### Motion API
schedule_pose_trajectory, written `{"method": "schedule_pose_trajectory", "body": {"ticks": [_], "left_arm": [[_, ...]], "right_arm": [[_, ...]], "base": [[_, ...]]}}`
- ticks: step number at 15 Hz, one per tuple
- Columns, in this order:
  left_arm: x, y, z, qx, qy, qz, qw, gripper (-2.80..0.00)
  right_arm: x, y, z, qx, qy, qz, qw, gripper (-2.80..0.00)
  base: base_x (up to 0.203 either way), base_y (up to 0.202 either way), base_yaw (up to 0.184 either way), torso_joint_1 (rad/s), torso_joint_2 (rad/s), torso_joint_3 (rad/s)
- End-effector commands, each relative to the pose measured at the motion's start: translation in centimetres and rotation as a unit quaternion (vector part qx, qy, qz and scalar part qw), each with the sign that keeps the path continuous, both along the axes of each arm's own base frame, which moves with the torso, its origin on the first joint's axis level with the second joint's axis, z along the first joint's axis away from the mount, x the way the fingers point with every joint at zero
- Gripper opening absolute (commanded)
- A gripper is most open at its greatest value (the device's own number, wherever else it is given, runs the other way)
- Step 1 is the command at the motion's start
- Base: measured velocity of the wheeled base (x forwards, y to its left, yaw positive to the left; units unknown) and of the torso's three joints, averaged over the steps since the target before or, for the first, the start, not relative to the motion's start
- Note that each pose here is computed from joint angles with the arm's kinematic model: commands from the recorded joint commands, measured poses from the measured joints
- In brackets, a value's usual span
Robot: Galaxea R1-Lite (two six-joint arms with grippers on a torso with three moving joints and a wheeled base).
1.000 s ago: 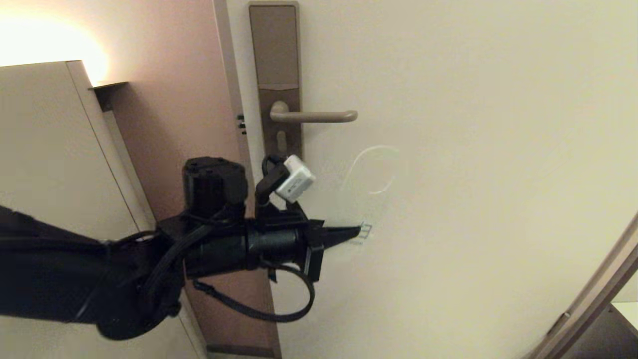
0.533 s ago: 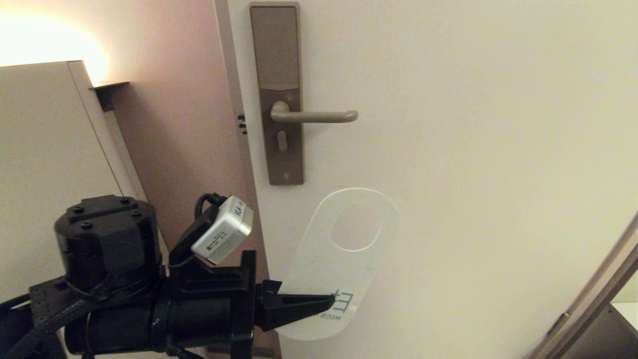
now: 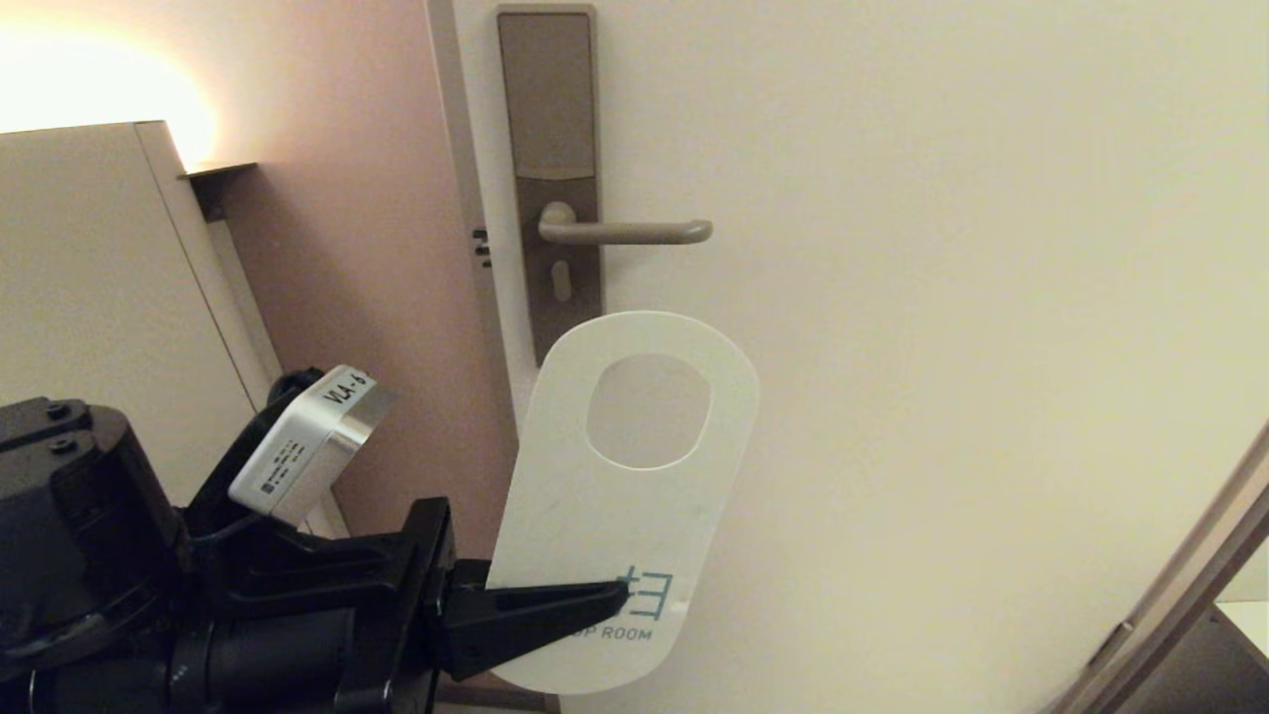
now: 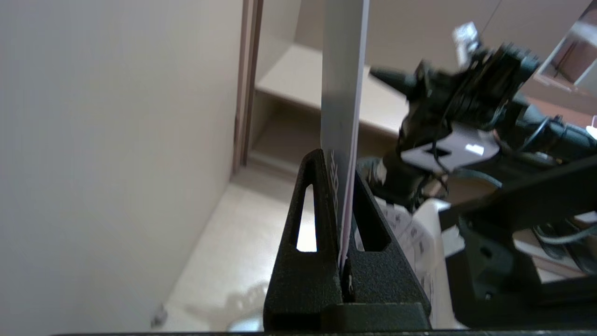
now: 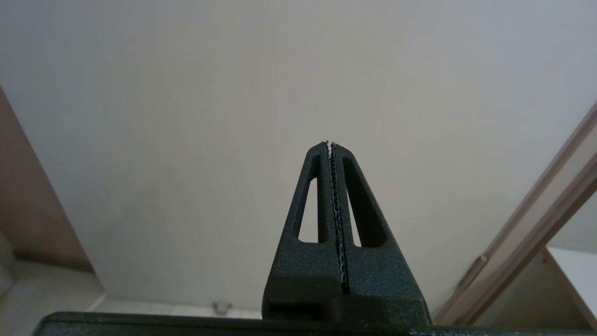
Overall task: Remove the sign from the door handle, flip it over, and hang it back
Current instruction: Hand it to the other hand
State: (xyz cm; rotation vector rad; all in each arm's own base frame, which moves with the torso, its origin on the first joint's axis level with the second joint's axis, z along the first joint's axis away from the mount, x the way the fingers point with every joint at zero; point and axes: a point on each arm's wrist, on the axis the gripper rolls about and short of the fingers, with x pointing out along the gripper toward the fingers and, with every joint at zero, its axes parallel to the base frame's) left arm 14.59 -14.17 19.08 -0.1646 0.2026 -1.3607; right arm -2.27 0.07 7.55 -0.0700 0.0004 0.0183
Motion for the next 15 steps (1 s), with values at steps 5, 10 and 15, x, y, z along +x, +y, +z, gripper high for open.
{"method": "schedule_pose_trajectory", "body": {"ticks": [5, 10, 15], "left_arm": [[0.3, -0.7, -0.2, -0.015, 0.017, -0.008, 0.9997, -2.80], [1.9, -2.3, -1.7, -0.012, 0.020, -0.014, 0.9996, -2.80], [3.8, -5.5, -2.3, -0.039, -0.007, -0.036, 0.9986, -2.80]], "right_arm": [[0.6, 0.1, 1.6, -0.019, 0.045, 0.020, 0.999, -2.80], [5.9, 0.5, 8.1, -0.002, 0.128, 0.127, 0.984, -2.80], [11.5, 2.1, 11.7, 0.014, 0.161, 0.344, 0.925, -2.80]], "base": [[0.000, 0.000, 0.000, 0.000, 0.00, 0.000], [0.000, 0.000, 0.000, 0.000, 0.00, 0.000], [0.000, 0.000, 0.000, 0.000, 0.00, 0.000]]}}
